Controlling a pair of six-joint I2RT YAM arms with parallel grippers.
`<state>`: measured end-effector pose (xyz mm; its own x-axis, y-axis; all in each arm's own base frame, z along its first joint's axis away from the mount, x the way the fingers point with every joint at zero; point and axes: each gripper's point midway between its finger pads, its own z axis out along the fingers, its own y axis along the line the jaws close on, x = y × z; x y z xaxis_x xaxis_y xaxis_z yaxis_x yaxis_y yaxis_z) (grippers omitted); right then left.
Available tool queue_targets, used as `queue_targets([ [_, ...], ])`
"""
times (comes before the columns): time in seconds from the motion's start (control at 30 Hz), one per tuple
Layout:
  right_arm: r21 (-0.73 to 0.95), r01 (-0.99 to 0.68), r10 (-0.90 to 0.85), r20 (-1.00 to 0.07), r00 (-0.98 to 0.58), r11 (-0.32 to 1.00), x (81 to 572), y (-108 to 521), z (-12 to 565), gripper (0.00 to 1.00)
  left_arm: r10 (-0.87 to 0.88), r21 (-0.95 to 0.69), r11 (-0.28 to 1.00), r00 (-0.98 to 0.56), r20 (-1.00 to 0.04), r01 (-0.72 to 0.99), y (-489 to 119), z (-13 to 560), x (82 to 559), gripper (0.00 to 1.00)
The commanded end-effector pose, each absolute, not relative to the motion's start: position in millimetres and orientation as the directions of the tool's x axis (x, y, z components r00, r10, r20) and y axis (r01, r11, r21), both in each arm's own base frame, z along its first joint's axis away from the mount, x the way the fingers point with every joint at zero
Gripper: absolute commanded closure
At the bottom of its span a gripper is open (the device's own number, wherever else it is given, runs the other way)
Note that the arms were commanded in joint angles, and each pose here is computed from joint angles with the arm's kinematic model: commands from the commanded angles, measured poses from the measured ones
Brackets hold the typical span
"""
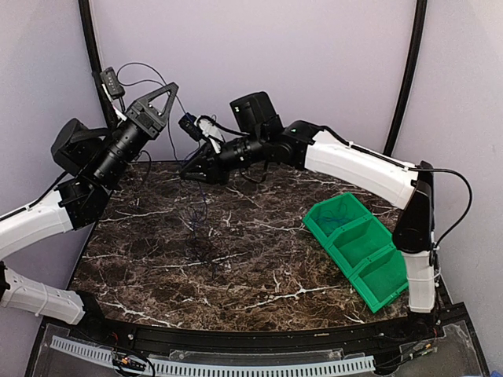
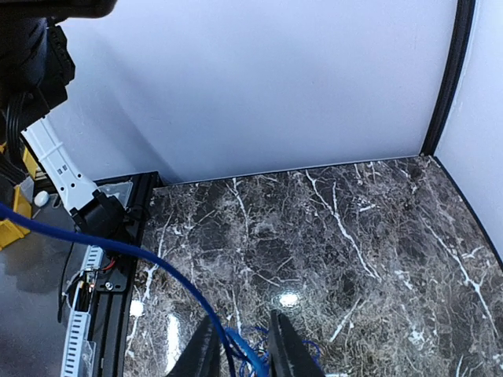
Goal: Untangle the cables
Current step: Pass from the left arm to the right, then place the untangled cable in the bin.
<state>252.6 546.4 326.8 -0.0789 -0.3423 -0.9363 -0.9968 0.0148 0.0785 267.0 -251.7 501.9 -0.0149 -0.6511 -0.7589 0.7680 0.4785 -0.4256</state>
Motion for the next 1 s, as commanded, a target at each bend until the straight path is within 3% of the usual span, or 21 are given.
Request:
queue_targets([
  [0.0,0.065,-0.998,-0.309,-0.949,-0.067,0.016,252.5,545.7,341.8,0.86,-0.71,-0.417,0.463,0.046,-0.703,0.782,-232.6,525.6,252.6,1.0],
  [0.17,0.031,-0.999,-0.304,-0.952,-0.039,0.03,253.8,531.5,348.1,1.0,-0.686,-0.423,0.508,0.056,-0.725,0.751,-228.6,514.8,256.8,1.0],
  [0.3,0.012,-0.999,-0.285,-0.958,-0.024,0.044,258.1,516.4,358.7,1.0,-0.668,-0.432,0.537,0.053,-0.742,0.724,-225.3,504.3,259.0,0.96],
  [0.47,-0.039,-0.996,-0.225,-0.974,0.019,0.085,274.6,484.6,398.9,1.0,-0.62,-0.417,0.593,0.061,-0.782,0.689,-222.7,492.8,262.4,0.59],
  [0.63,-0.118,-0.988,-0.145,-0.984,0.103,0.102,277.1,451.6,454.5,1.0,-0.501,-0.376,0.683,0.027,-0.865,0.626,-225.7,463.7,272.7,0.31],
  [0.7,-0.162,-0.977,-0.137,-0.98,0.143,0.136,278.9,441.0,469.1,1.0,-0.462,-0.375,0.711,-0.007,-0.887,0.595,-225.6,445.7,277.0,0.25],
  [0.83,-0.193,-0.96,-0.151,-0.975,0.164,0.204,289.0,416.2,478.4,1.0,-0.42,-0.377,0.747,-0.051,-0.906,0.547,-220.2,414.2,279.4,0.24],
  [0.97,-0.194,-0.938,-0.195,-0.971,0.141,0.286,310.6,380.5,463.6,1.0,-0.284,-0.26,0.806,-0.038,-0.958,0.531,-220.6,393.5,281.2,0.23],
])
